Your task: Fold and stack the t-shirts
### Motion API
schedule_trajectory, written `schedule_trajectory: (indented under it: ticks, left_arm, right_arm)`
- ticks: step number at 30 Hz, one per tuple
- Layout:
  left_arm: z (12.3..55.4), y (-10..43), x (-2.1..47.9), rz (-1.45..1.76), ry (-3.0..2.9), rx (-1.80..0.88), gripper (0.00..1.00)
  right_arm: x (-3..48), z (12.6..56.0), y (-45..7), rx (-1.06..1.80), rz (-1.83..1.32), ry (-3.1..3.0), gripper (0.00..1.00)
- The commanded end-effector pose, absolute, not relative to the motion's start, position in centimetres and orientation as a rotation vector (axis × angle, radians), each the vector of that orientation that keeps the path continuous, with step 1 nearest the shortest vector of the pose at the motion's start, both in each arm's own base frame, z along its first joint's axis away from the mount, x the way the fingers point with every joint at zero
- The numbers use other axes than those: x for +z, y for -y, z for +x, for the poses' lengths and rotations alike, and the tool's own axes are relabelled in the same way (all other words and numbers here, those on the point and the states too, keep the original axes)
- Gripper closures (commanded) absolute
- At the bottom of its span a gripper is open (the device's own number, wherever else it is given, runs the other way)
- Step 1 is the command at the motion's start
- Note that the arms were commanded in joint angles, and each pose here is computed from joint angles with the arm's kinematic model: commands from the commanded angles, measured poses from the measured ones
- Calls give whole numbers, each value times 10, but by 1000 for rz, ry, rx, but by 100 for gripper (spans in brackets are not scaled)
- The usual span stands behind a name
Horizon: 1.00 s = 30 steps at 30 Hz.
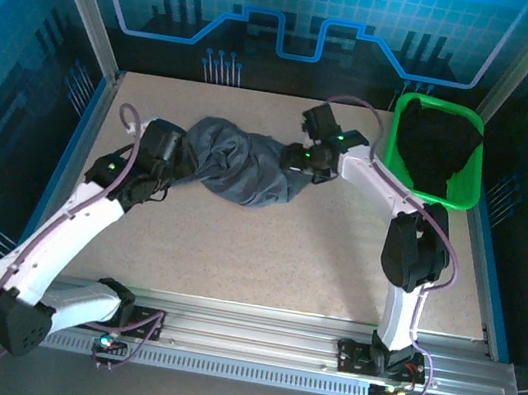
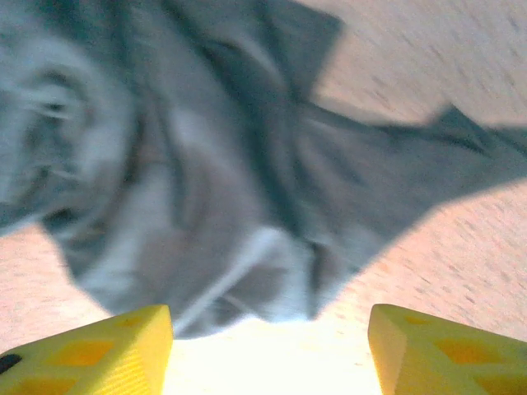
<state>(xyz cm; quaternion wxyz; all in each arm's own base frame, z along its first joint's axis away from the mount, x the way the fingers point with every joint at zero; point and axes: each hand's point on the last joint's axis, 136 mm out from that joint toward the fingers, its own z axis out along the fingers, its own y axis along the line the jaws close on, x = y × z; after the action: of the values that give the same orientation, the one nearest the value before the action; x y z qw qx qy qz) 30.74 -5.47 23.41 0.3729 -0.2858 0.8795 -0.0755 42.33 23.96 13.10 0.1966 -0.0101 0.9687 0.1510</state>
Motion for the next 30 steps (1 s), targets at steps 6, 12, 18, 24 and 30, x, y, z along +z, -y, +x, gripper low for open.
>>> schedule_trajectory:
  ticks: [6, 12, 18, 24, 30]
  left_arm:
    - [320, 74, 178, -919, -2429, -404, 39]
    - [330, 81, 166, -973, -2446, -462, 44]
    - [336, 88, 166, -956, -2454, -503, 47]
    - [364, 104, 173, -848, -2444, -584, 40]
    - [427, 127, 175, -726, -2475, -584, 31]
  right_arm:
    - [56, 417, -271, 558, 24, -2896, 35]
    - [35, 435, -292, 567, 19, -2947, 59]
    - [116, 446, -251, 377, 62, -2733, 100]
    - [247, 433, -228, 383, -99, -2423, 100]
    - [237, 398, -207, 347, -90, -2515, 100]
